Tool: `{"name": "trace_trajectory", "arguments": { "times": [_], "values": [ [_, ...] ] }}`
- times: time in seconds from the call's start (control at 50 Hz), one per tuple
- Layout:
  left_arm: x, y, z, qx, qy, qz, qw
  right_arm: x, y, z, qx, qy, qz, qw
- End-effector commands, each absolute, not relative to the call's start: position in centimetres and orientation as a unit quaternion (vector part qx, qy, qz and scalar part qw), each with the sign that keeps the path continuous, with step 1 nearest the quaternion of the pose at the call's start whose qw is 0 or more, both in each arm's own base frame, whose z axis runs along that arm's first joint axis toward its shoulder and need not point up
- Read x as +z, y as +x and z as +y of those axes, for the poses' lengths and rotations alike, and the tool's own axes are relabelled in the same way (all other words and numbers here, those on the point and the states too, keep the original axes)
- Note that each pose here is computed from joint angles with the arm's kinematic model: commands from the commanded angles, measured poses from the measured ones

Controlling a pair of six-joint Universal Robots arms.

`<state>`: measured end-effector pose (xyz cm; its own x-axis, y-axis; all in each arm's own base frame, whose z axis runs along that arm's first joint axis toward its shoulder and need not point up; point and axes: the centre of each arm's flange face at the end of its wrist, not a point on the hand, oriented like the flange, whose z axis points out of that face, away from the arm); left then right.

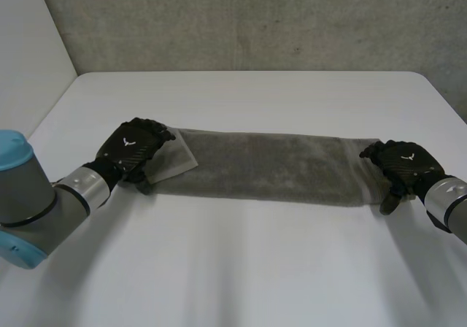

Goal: Fold the towel.

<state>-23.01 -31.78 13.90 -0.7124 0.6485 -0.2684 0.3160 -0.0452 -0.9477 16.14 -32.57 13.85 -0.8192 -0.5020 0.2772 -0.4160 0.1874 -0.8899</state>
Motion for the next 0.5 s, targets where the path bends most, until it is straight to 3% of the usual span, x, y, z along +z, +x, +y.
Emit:
{"name": "trace_trajectory", "arguments": {
  "times": [0.02,0.5],
  "values": [
    [12.3,-23.5,-33.3,0.631,-0.378,-0.672,0.083,13.5,16.0,-32.9,-0.571,-0.296,0.765,0.033],
    [10.8,-24.0,-36.7,0.643,-0.359,-0.676,0.041,11.4,15.6,-33.3,-0.548,-0.303,0.779,0.033]
  ]
}}
